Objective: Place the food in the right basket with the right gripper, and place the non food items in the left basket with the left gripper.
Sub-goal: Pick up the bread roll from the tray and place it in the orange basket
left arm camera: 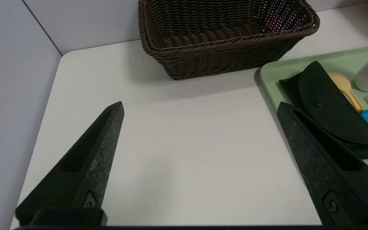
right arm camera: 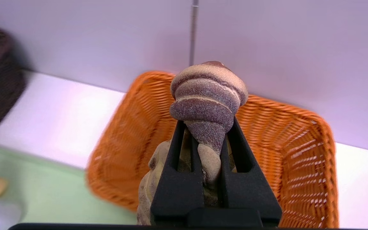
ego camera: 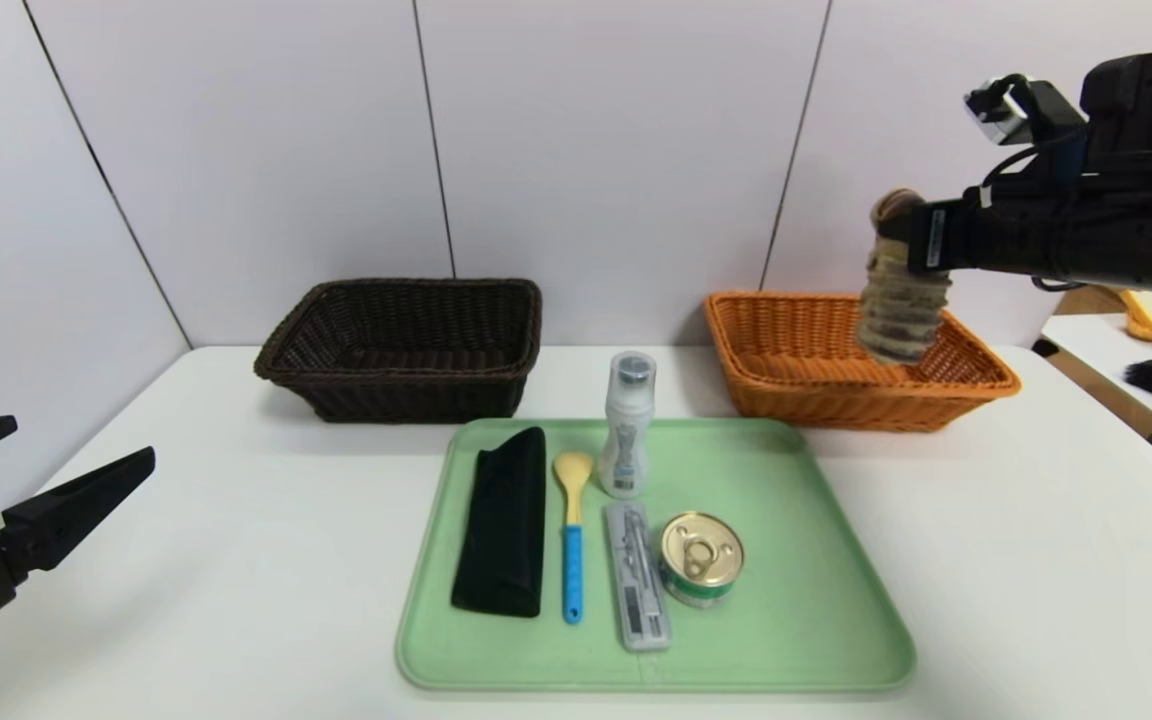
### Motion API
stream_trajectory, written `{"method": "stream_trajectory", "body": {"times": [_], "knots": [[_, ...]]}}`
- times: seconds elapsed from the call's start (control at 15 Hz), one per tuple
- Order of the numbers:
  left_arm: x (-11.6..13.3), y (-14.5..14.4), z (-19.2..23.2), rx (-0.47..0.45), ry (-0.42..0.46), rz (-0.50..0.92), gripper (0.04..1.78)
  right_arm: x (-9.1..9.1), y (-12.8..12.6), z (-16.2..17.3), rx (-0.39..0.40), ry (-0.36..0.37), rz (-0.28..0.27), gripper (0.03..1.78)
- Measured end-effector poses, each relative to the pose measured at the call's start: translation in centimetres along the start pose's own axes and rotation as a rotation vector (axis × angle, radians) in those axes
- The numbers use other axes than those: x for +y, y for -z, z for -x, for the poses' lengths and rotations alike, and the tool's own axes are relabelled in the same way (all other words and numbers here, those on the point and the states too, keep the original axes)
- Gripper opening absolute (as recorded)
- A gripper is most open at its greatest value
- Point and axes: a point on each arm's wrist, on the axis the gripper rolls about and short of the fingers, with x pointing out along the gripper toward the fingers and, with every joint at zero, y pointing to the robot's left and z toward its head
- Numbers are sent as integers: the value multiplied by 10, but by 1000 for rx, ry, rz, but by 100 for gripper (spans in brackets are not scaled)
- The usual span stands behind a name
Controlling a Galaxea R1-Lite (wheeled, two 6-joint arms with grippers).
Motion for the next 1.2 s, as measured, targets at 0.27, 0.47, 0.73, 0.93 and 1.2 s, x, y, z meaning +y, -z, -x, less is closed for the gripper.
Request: {"method": "stream_trajectory", "body": {"times": [0.27,0.47,0.73,0.93,1.2], "knots": [[0,-1,-4,7,0,0,169,-26,21,-47,28,58,16,18],[1,-1,-7,17,-1,2,169,-40,27,-83,28,100,24,18],[1,0,-10,29,-2,5,169,-57,51,-111,79,141,31,18],[2,-3,-14,25,-3,4,169,-61,59,-117,98,145,27,18],[3,-2,-17,33,-2,5,169,-65,63,-118,110,152,30,47]]}}
